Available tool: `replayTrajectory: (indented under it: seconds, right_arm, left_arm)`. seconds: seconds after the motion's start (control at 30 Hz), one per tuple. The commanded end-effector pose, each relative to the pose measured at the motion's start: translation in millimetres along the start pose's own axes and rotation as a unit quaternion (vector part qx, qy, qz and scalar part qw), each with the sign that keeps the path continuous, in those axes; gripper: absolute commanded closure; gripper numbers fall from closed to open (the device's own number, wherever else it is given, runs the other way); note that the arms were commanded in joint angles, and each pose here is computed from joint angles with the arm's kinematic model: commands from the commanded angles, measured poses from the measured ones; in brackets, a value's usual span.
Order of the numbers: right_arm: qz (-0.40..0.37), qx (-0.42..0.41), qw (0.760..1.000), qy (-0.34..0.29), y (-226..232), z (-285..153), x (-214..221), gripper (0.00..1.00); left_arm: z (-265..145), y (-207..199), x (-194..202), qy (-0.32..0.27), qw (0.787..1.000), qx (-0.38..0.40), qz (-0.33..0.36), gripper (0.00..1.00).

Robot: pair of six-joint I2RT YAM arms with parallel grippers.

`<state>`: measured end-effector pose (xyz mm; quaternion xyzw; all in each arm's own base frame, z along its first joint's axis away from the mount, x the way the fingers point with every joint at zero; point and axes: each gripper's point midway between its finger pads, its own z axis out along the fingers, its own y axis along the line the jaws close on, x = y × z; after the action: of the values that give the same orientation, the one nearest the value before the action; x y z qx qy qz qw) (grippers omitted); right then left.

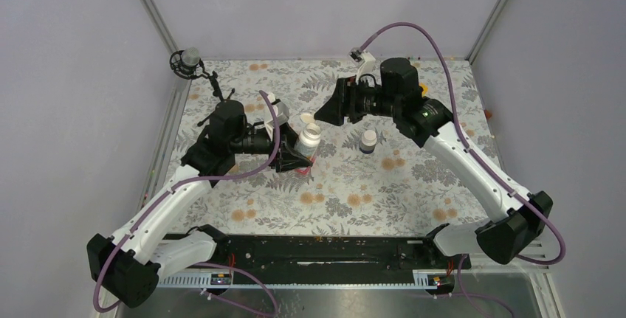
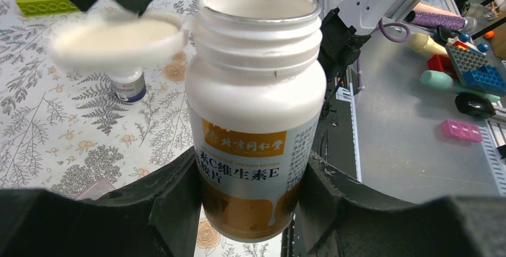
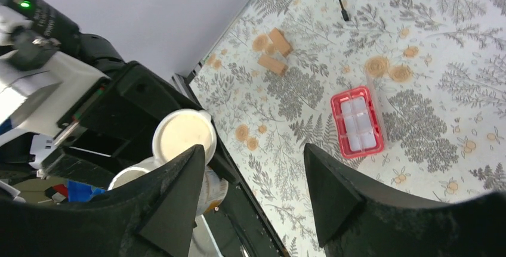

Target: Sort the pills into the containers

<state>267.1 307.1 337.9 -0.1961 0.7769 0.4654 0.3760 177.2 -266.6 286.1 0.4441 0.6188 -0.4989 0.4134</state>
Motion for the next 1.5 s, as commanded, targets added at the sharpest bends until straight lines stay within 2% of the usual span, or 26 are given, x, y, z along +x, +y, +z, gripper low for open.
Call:
replayTrajectory:
  seconds: [0.0,0.2,0.53,0.83,0.97,1.27,1.47]
  right_arm:
    - [-0.013,0.009,1.000,0.027,0,2,2,0.31]
    - [-0.012,0.029,0.999,0.039,-4,1,3,0.27]
    - [0.016,0.129,0.990,-0.050,-22,-36,-32,0.19]
    - [0.029,0.177,0.983,-0.047,-49,-39,-11,0.19]
    - [0.037,0.190,0.980,-0.040,-59,-40,-2,0.19]
    - [0.045,0.216,0.975,-0.029,-80,-46,15,0.19]
    - [0.048,0.238,0.970,-0.031,-94,-54,21,0.19]
  left_arm:
    - [-3,-1,-13,-0.012,0.999,-0.003,0.049,1.00]
    - [-1,10,-9,0.005,0.999,-0.019,0.045,1.00]
    - [-20,60,51,0.099,0.981,-0.168,0.012,1.00]
    - [-48,91,118,0.223,0.934,-0.270,-0.065,1.00]
    - [-53,95,145,0.255,0.917,-0.290,-0.103,1.00]
    - [-62,118,175,0.312,0.876,-0.343,-0.133,1.00]
    - [-59,121,193,0.378,0.841,-0.356,-0.153,1.00]
